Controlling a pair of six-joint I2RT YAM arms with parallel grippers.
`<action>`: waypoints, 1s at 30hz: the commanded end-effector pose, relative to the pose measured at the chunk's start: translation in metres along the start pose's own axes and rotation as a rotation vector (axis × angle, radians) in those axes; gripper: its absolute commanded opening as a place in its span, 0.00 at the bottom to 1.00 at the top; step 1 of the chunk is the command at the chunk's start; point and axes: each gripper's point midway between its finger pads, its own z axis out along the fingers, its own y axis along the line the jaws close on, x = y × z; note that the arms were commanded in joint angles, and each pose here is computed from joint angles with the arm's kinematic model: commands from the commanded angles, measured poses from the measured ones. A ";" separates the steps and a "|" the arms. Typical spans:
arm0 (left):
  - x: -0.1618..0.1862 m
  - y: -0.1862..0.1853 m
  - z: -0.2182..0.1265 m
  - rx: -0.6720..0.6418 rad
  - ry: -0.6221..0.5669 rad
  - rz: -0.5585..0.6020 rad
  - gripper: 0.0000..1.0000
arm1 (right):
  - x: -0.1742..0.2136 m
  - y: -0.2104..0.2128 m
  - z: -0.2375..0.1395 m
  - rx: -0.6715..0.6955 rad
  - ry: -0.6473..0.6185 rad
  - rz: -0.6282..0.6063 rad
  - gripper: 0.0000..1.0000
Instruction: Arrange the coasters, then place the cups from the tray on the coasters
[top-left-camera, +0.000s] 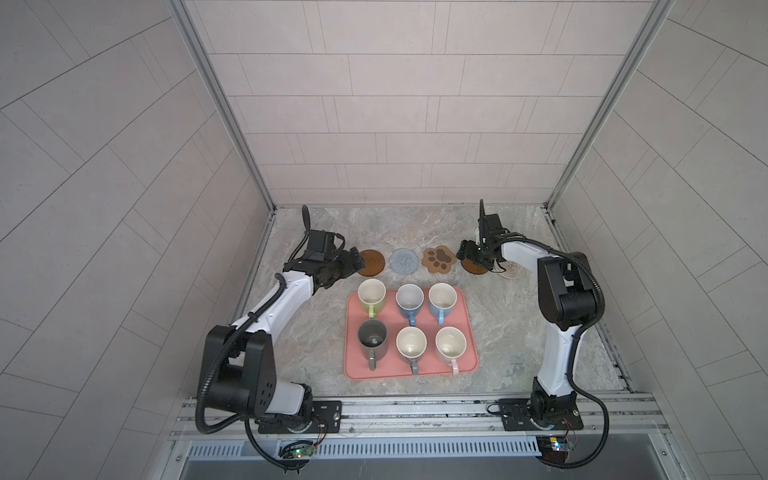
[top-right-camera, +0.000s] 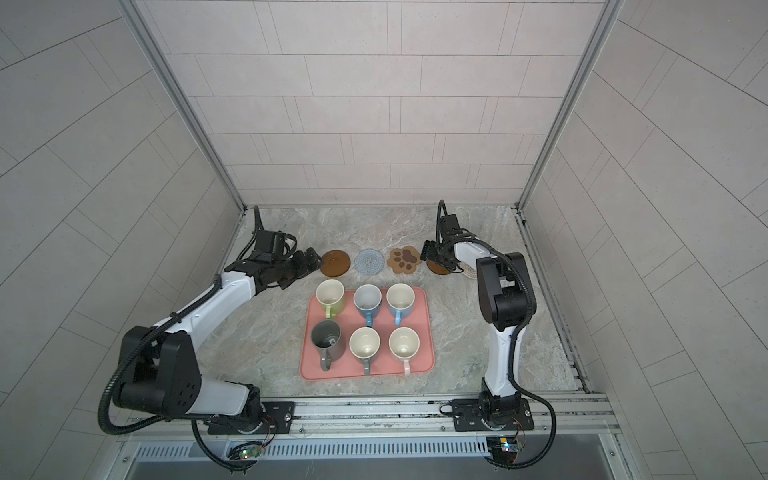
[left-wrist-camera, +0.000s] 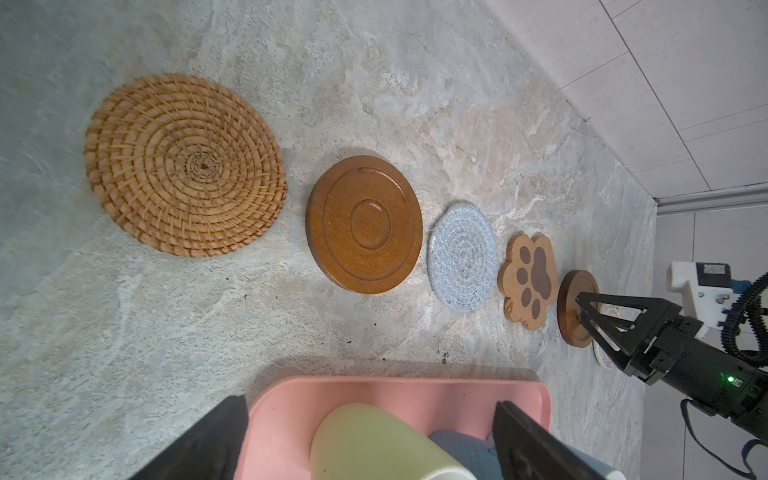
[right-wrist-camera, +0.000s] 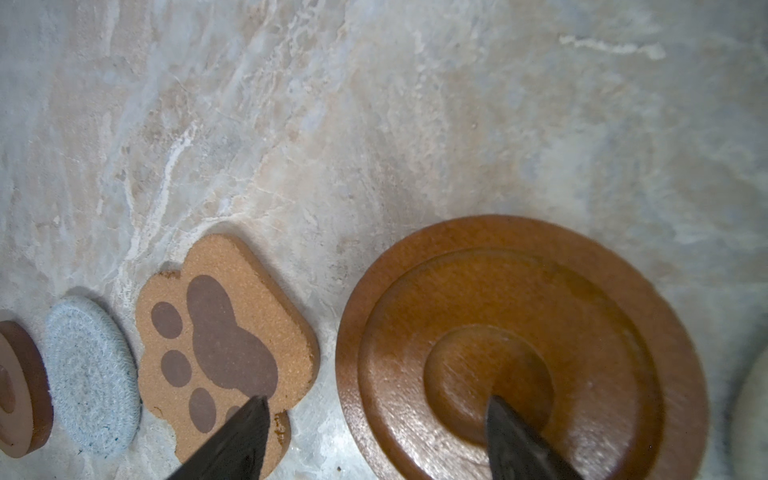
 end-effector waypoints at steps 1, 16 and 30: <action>-0.005 -0.001 -0.001 0.007 -0.019 -0.012 1.00 | 0.032 -0.016 -0.003 0.083 0.115 0.034 0.84; -0.004 0.000 -0.001 0.005 -0.018 -0.009 1.00 | -0.021 0.009 -0.031 0.049 0.009 0.015 0.84; -0.006 -0.002 0.001 0.010 -0.018 -0.011 1.00 | -0.026 -0.063 -0.081 0.115 -0.081 0.127 0.84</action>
